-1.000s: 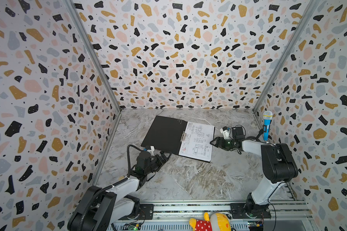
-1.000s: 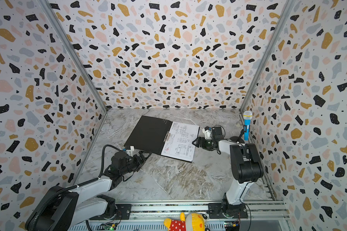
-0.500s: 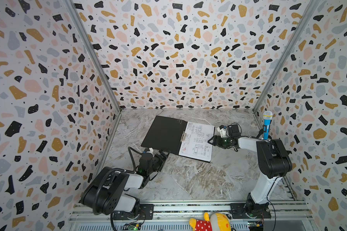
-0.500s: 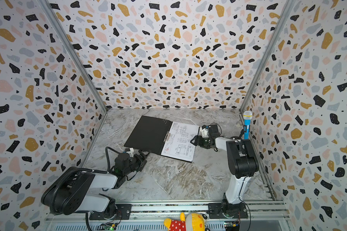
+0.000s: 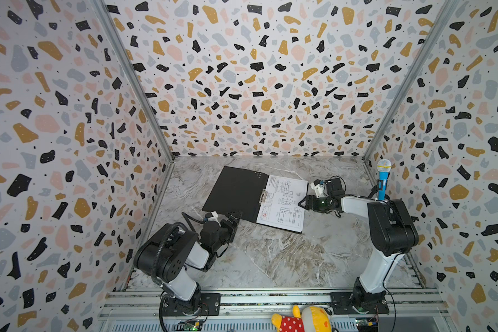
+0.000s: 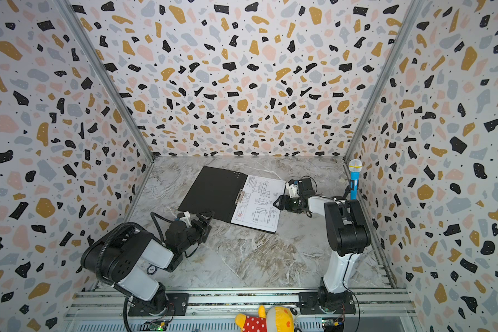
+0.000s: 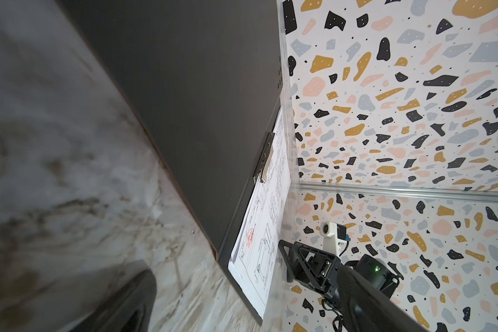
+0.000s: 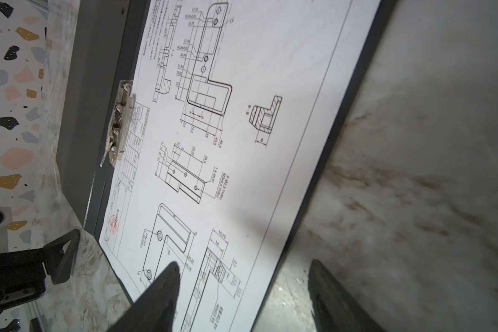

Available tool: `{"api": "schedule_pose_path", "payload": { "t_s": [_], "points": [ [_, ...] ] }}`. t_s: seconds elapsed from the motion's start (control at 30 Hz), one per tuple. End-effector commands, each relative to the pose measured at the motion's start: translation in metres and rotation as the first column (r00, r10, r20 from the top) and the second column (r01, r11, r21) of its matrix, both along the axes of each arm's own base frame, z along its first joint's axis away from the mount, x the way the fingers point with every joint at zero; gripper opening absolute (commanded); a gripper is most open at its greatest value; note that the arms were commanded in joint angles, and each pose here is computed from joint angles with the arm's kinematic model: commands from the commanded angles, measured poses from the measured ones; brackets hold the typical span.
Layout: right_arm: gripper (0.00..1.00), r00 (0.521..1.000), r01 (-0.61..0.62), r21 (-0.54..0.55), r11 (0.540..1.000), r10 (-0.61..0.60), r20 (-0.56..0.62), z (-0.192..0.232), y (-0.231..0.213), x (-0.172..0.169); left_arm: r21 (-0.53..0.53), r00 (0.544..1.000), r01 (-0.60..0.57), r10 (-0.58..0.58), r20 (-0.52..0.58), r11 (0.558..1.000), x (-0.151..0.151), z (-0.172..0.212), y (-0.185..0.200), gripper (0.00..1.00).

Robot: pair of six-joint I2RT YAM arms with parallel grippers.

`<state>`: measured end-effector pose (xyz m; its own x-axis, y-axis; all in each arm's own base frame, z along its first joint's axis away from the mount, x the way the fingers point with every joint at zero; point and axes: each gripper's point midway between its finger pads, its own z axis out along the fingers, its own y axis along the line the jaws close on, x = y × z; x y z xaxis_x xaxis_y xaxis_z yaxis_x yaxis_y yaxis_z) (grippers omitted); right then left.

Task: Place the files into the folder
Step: 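Lift the cover edge with the left gripper, swinging it up toward the sheets, then fold the cover down over the clipped sheets with the left gripper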

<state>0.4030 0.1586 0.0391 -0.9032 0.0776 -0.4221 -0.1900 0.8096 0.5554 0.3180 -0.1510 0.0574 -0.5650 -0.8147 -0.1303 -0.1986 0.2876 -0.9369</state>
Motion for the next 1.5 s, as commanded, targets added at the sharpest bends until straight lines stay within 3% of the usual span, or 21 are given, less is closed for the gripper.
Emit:
{"api": "schedule_pose_path", "payload": {
  "t_s": [0.0,0.3,0.53,0.63,0.93,1.13,1.47],
  "points": [
    [0.71,0.980,0.020,-0.133,0.991,-0.046,-0.196,-0.053,-0.022,-0.038,-0.037,0.997,-0.026,0.029,0.070,0.999,0.014,0.013,-0.002,1.00],
    [0.70,0.979,0.002,-0.157,0.988,-0.034,-0.201,-0.055,-0.022,-0.038,-0.163,0.992,-0.058,0.075,0.102,0.985,0.023,0.009,-0.002,1.00],
    [0.69,0.979,-0.011,-0.168,0.986,-0.024,-0.202,-0.056,-0.022,-0.039,-0.165,0.987,-0.061,0.084,0.135,0.984,0.033,0.012,-0.004,0.99],
    [0.68,0.979,-0.019,-0.172,0.985,-0.016,-0.202,-0.055,-0.021,-0.040,-0.160,0.982,-0.043,0.072,0.177,0.986,0.039,0.021,-0.008,0.93],
    [0.67,0.980,-0.046,-0.193,0.980,0.006,-0.200,-0.057,-0.018,-0.042,0.061,0.969,0.025,-0.039,0.246,0.998,0.049,0.033,-0.023,0.62],
    [0.67,0.979,-0.053,-0.197,0.979,0.012,-0.206,-0.057,-0.017,-0.043,0.287,0.957,0.046,-0.124,0.262,0.957,0.056,0.042,-0.035,0.51],
    [0.65,0.978,-0.080,-0.218,0.973,0.034,-0.207,-0.058,-0.014,-0.046,0.317,0.950,0.054,-0.147,0.276,0.947,0.062,0.039,-0.054,0.32]
  ]
}}
